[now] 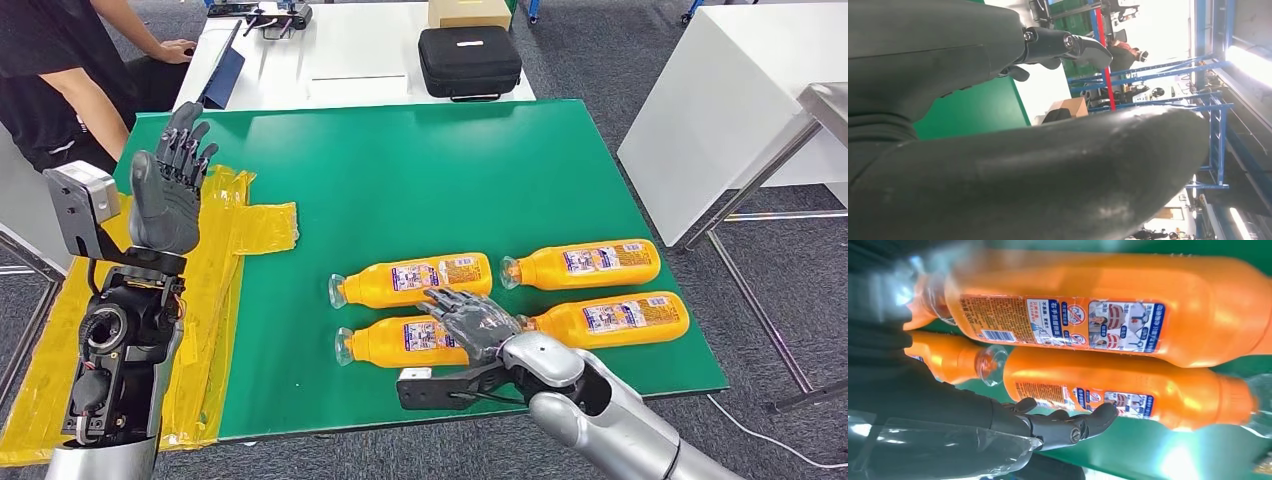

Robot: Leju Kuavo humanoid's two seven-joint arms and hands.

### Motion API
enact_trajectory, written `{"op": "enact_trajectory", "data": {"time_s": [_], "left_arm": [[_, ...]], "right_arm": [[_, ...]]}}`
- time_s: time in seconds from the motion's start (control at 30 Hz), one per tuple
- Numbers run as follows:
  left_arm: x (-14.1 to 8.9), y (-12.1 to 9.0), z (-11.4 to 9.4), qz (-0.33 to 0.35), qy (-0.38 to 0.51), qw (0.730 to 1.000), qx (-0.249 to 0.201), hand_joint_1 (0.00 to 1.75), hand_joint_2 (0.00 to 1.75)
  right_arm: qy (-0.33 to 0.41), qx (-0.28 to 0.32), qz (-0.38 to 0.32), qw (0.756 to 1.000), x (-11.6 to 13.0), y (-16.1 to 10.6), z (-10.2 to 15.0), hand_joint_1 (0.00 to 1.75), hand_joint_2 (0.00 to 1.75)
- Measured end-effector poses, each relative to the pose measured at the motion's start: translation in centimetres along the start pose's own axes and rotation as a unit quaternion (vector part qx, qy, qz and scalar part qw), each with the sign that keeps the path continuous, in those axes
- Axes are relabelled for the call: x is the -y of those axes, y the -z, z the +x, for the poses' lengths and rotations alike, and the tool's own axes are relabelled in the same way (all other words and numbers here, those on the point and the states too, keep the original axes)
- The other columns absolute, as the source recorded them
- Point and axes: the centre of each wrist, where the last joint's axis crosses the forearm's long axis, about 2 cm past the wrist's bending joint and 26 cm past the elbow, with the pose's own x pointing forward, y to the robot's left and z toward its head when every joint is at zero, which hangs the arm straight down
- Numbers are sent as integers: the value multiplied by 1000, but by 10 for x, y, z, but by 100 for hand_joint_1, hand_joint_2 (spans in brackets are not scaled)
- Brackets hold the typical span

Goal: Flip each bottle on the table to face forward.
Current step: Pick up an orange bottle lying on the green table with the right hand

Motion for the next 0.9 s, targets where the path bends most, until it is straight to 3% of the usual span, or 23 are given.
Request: {"op": "enact_trajectory", "data": {"time_s": [0.43, 0.73, 0.9], "left_arm": [[-1, 0, 0, 7, -4, 1000, -2, 0, 0], [-3, -1, 0, 11, -6, 1000, -1, 0, 0], [-3, -1, -1, 11, -6, 1000, -1, 0, 0]], "right_arm": [[-2, -5, 60, 998, -12, -33, -33, 0, 175], [3, -43, 99, 994, 3, -60, -89, 0, 175], [1, -56, 103, 993, 6, -67, -100, 0, 175]]}}
